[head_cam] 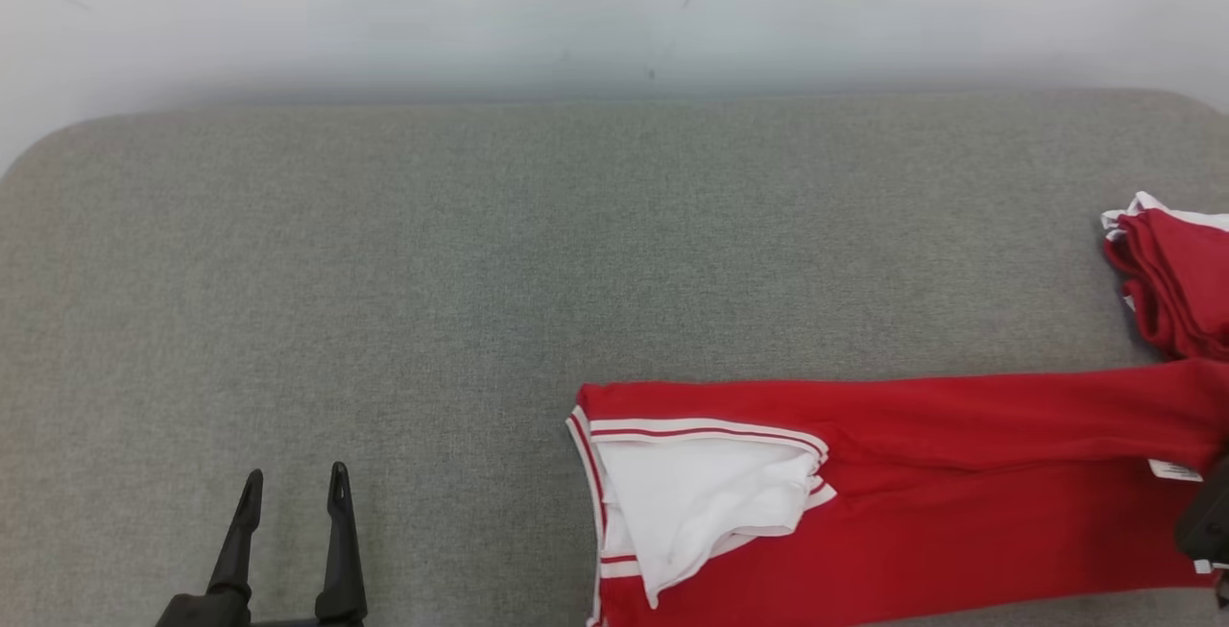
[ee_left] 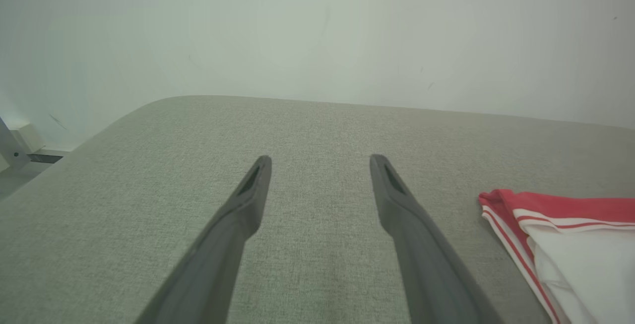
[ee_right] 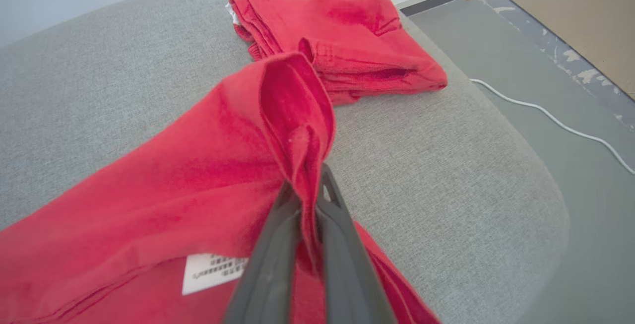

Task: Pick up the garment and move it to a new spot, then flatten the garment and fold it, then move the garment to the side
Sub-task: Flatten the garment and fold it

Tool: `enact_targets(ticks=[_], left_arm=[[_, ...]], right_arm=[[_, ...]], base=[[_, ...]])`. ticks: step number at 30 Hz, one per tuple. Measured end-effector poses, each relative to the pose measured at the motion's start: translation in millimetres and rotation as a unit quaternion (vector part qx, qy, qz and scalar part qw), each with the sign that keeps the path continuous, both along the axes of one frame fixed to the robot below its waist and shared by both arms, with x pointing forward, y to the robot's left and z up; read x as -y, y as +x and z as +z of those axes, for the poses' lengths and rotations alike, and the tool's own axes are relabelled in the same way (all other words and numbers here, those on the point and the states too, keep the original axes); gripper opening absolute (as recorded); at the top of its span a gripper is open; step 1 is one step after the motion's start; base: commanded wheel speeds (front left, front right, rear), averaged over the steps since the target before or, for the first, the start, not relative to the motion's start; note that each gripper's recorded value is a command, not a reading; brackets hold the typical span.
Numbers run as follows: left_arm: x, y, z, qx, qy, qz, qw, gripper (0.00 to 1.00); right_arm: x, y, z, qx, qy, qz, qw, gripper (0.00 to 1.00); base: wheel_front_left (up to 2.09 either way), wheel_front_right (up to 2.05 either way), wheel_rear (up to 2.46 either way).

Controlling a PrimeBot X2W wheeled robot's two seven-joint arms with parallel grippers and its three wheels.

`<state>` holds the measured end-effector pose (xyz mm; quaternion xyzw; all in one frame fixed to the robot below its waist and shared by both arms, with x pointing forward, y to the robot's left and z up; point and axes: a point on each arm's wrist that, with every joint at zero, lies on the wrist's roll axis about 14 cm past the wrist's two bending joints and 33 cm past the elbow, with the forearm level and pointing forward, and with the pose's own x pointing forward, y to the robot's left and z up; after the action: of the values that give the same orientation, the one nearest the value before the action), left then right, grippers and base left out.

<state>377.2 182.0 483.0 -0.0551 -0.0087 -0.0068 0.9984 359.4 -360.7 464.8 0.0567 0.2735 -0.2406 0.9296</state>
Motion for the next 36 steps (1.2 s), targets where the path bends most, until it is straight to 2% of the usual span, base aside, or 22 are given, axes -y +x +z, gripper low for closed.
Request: enact_targets(ticks=[4, 7, 13, 21, 27, 36], left_arm=[[4, -1, 2, 0.002, -0.004, -0.004, 1.0, 1.0], [7, -1, 4, 0.005, -0.005, -0.008, 1.0, 1.0], [10, -3, 4, 0.006, -0.006, -0.012, 1.0, 1.0], [8, -8, 4, 0.004, -0.006, -0.011, 1.0, 1.0], [2, -14, 3, 0.003, -0.005, -0.003, 1.0, 1.0], [-10, -24, 0, -0.003, -0.005, 0.015, 1.0, 1.0]], right_arm=[[7, -8, 19, 0.015, -0.023, -0.008, 1.0, 0.0], [-4, -7, 26, 0.019, -0.023, 0.012, 0.999, 0.0], [-76, 6, 20, 0.018, 0.023, 0.123, 0.992, 0.0], [-173, 18, 5, 0.017, 0.084, 0.261, 0.962, 0.0], [-235, 29, 1, 0.019, 0.111, 0.344, 0.932, 0.0], [-294, 35, -12, 0.001, 0.133, 0.42, 0.898, 0.0]], base=[[0.0, 0.0, 0.0], [0.0, 0.0, 0.0], [0.0, 0.0, 0.0], [0.0, 0.0, 0.0], [0.0, 0.0, 0.0], [0.0, 0.0, 0.0]])
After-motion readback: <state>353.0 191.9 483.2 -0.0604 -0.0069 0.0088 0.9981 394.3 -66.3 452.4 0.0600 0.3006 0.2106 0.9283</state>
